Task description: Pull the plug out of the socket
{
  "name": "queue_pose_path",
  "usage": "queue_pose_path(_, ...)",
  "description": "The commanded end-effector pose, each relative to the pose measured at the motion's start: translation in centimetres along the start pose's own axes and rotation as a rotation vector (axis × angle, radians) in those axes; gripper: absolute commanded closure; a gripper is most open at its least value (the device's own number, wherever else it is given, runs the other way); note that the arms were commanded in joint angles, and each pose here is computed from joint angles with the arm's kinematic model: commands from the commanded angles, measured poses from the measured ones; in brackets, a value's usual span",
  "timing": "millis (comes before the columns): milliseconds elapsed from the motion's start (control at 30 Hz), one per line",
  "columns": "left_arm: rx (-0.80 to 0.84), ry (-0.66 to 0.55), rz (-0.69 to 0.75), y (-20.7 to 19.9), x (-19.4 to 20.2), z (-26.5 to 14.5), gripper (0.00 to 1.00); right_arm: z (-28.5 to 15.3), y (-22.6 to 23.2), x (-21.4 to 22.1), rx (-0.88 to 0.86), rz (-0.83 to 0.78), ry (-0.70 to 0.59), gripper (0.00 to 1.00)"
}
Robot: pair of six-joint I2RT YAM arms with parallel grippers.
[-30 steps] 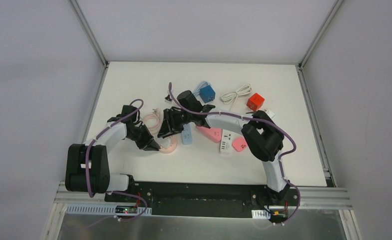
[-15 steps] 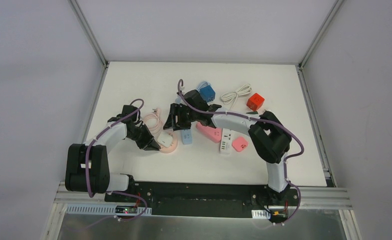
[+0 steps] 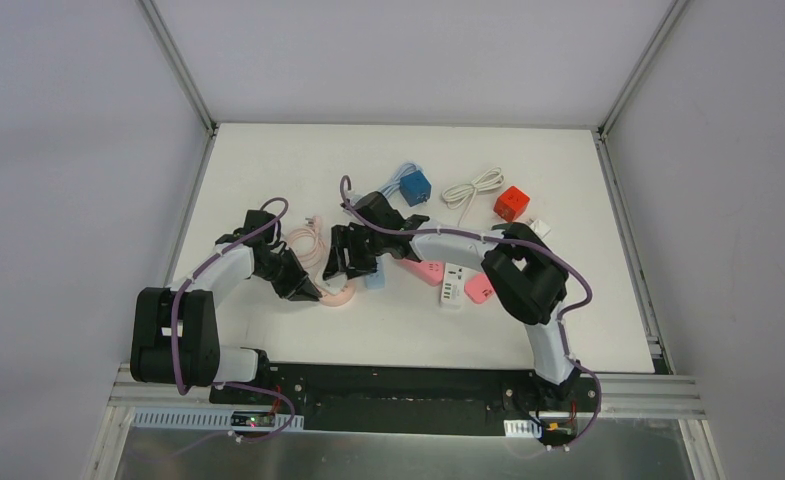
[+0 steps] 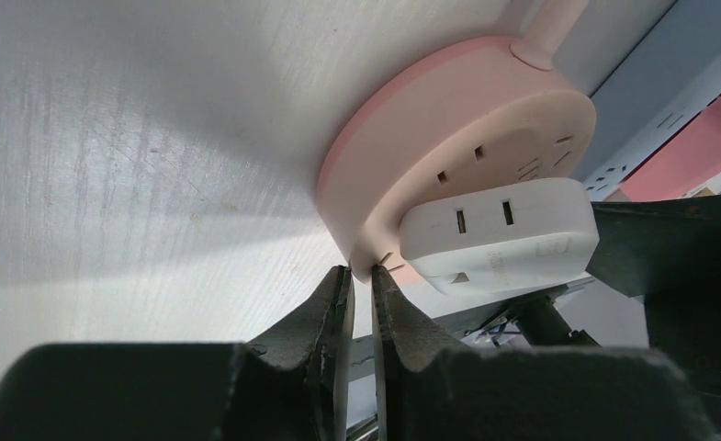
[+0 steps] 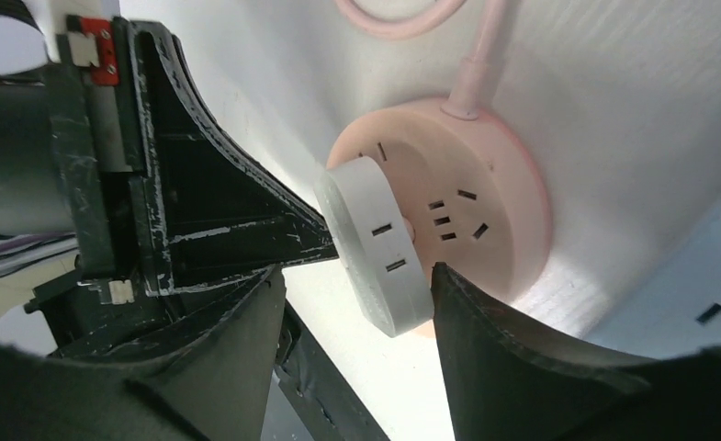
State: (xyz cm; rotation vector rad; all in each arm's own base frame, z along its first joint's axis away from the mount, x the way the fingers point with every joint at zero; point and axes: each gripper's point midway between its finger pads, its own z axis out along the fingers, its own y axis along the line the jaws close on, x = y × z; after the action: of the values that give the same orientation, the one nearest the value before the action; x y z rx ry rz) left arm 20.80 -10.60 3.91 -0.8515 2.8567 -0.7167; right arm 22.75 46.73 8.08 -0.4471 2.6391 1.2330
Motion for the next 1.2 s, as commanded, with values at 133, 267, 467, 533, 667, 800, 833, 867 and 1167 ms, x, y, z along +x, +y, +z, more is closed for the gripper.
queue_pose_path(133,-0.056,-0.039,0.021,0.9,-0.9,0.5,0.88,-0.3,3.1,0.2,-0.1,-0.069,0.026,0.65)
queue_pose_path(267,-0.059,-0.038,0.02,1.0,-0.9,0.5,0.88,-0.5,3.2,-0.3,-0.095,-0.069,-0.005,0.96)
queue_pose_path(467,-0.071,-0.039,0.021,1.2,-0.8,0.5,0.88,-1.4,5.1,-1.1,-0.218,-0.053,-0.03,1.0)
queue_pose_path(533,-0.073,-0.04,0.021,1.2,-0.9,0.5,0.88,-1.9,5.5,-1.1,-0.269,-0.04,-0.026,1.0)
queue_pose_path(667,-0.078,-0.037,0.018,1.3,-0.8,0.6,0.88,-2.2,5.9,-0.4,-0.351,-0.025,-0.004,1.0)
queue_pose_path(800,-0.081,-0.03,0.012,1.5,-0.6,0.9,0.88,-2.7,6.7,0.2,-0.462,-0.025,0.009,1.0)
queue_pose_path(833,-0.084,-0.028,0.011,1.6,-0.6,1.0,0.88,-2.9,6.8,0.3,-0.486,-0.02,0.012,1.0)
queue_pose_path(867,-0.087,-0.025,0.008,1.7,-0.5,1.1,0.89,-2.9,6.7,0.3,-0.496,-0.013,0.015,1.0)
queue_pose_path(1167,-0.114,-0.022,0.001,2.2,-0.4,1.3,0.89,-6.0,8.0,-1.5,-0.673,0.041,-0.042,1.0)
